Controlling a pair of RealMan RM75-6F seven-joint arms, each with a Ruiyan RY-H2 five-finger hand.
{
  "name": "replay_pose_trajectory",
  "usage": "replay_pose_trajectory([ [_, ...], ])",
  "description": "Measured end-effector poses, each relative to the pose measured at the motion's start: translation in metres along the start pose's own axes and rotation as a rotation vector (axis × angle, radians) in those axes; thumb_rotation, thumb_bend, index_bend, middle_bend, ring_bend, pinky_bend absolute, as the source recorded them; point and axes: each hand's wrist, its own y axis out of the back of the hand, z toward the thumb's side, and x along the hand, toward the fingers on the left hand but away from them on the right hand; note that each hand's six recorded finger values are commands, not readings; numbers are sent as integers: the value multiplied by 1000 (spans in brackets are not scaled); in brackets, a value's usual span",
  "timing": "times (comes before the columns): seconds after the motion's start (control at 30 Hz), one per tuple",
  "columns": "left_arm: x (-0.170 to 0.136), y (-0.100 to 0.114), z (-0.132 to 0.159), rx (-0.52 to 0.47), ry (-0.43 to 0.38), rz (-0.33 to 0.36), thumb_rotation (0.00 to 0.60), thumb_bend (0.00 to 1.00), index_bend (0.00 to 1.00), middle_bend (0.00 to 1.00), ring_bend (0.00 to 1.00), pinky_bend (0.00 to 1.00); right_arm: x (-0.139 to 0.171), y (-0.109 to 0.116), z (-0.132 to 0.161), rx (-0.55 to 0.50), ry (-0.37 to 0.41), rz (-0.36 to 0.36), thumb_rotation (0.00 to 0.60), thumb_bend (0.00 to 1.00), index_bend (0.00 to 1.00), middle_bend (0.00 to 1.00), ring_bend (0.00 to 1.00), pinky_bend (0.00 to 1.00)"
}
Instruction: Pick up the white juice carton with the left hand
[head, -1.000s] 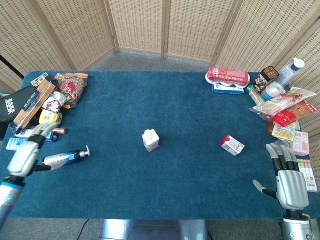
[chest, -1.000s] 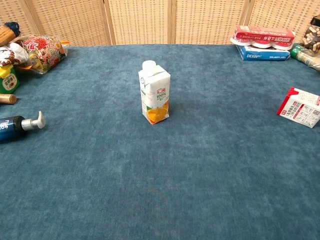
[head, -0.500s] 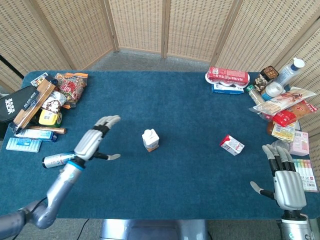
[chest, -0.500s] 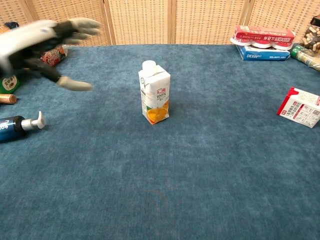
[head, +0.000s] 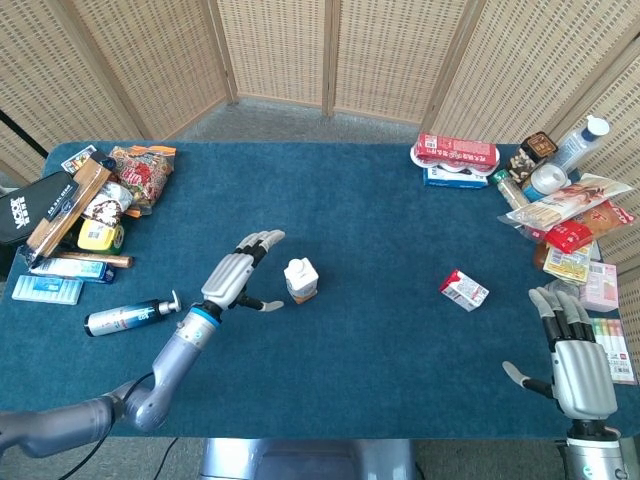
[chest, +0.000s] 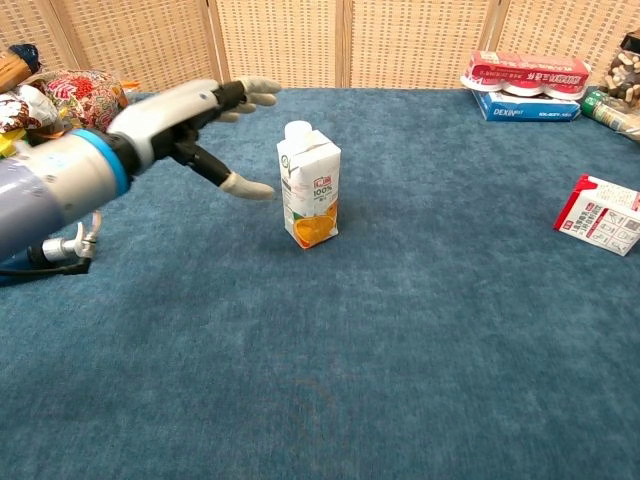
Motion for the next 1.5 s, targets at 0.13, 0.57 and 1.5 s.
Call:
replay_pose_trajectory([
  [0.13,11,-14,4,-22,1,-17,600,2,0,0,0,0,-1,-1,-2,6,-6,4,600,0,0,0,0,0],
  [0.57,37,-47,14,-122,-2,-25,600,2,35,0,0,0,-1,-1,-3,14,-8,-1,600,0,0,0,0,0],
  [1.5,35,7,42,-124,-121,247,600,150,903,874,685,719,1,-1,2,0,8,5,600,0,0,0,0,0],
])
